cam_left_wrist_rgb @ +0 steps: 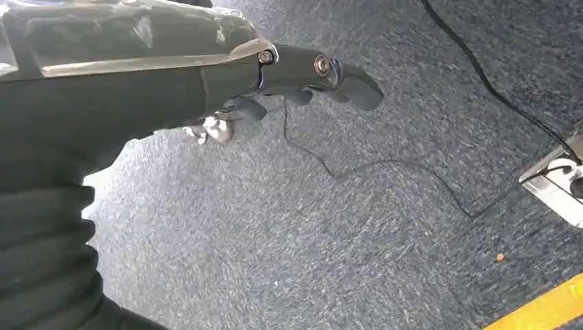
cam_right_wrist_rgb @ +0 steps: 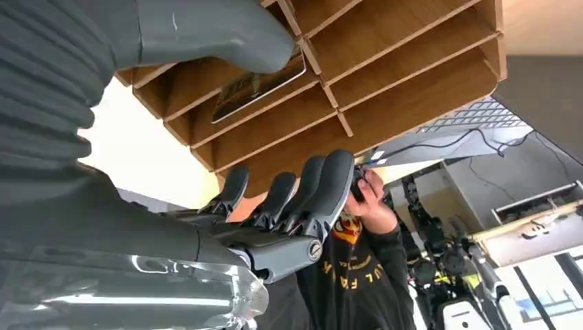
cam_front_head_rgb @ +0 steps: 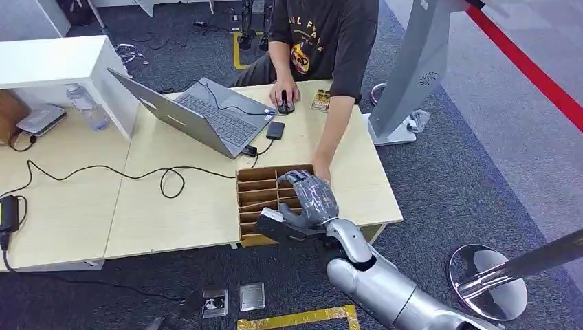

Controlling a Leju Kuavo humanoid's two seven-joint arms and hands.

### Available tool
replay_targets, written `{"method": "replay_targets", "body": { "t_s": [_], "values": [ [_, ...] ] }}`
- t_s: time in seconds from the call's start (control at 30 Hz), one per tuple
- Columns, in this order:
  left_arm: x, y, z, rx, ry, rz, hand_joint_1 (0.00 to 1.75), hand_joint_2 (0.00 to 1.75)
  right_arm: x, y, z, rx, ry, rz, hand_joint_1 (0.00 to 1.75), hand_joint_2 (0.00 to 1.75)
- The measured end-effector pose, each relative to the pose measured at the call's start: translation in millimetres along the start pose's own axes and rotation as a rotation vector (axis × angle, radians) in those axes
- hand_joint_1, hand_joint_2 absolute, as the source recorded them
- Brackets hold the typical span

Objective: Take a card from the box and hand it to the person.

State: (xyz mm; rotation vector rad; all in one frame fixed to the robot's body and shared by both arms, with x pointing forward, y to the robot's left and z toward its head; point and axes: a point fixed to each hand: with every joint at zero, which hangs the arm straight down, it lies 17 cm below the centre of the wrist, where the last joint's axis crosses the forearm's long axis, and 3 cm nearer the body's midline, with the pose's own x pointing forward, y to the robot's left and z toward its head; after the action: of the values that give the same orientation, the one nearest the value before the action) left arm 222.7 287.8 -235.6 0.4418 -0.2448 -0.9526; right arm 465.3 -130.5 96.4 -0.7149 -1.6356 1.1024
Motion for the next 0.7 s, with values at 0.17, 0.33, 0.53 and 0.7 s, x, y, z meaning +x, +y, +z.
{"method": "replay_targets", "body": {
  "t_s": [0.17, 0.33, 0.53, 0.7],
  "values": [
    [0.7, 0.3, 0.1, 0.001, -0.001, -0.001, 0.00, 1.75, -1.0, 1.6, -0.3, 0.003, 0.004, 0.001, 0.80, 1.75],
    [2.8, 1.2, 0.4, 0.005, -0.005, -0.010, 0.00, 1.75, -8.2, 8.5, 1.0, 0.024, 0.027, 0.016, 0.91, 1.75],
    [3.2, 1.3, 0.5, 0.005, -0.006, -0.022, 0.00, 1.75, -13.6, 12.0, 2.1, 0.036, 0.043, 0.035, 0.91, 1.75],
    [2.9, 1.5, 0.5, 0.006, -0.005, -0.029, 0.00, 1.75, -16.5, 13.5, 2.9, 0.041, 0.052, 0.045, 0.93, 1.75]
  ]
}}
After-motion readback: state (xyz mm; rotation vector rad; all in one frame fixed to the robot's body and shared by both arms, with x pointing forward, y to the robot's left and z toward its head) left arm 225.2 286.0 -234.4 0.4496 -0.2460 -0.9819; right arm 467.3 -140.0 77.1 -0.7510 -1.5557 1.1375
